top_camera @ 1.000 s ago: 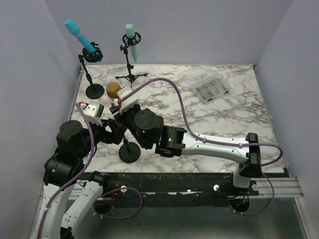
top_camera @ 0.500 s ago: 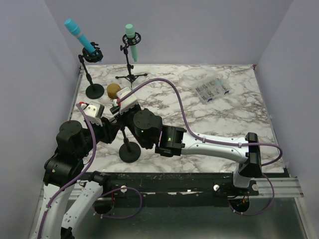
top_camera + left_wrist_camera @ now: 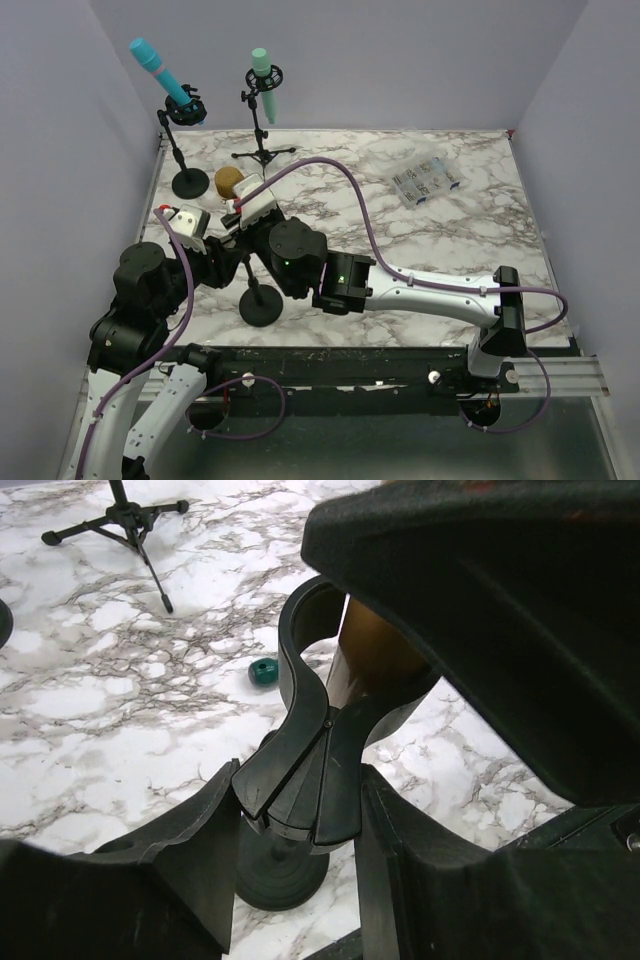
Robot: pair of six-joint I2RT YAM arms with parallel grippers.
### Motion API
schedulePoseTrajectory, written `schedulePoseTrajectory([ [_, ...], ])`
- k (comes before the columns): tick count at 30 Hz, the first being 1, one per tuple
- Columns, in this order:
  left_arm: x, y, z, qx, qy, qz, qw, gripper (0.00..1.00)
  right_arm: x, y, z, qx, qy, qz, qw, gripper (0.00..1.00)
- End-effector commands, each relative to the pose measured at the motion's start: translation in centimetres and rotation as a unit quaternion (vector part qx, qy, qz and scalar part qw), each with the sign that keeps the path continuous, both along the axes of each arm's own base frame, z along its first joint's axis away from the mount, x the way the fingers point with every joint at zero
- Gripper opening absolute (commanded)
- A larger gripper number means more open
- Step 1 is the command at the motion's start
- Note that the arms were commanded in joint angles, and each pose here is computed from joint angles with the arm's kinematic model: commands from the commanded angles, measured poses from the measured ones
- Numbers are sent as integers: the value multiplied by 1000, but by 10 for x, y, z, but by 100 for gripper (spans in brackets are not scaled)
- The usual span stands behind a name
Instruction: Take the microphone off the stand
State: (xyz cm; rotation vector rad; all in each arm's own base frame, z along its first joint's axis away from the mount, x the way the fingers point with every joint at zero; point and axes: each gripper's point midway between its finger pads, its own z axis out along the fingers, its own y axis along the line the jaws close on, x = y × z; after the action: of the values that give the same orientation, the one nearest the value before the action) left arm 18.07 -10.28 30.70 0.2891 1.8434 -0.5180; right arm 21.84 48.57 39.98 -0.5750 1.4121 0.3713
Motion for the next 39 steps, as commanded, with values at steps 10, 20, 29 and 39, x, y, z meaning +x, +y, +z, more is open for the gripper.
schedulePoseTrajectory([
  [10,-3,1,-18,-2,35,7,999,0,-12,-32,132,137,-36,34,989,1],
  [20,-3,2,-16,-5,36,12,999,0,12,-91,115,105,-58,-78,990,1],
  [29,1,0,-17,-8,43,15,999,0,78,-176,10,65,29,-164,984,1],
  [39,1,-4,-10,-16,43,5,999,7,111,-251,-97,6,116,-240,964,1],
])
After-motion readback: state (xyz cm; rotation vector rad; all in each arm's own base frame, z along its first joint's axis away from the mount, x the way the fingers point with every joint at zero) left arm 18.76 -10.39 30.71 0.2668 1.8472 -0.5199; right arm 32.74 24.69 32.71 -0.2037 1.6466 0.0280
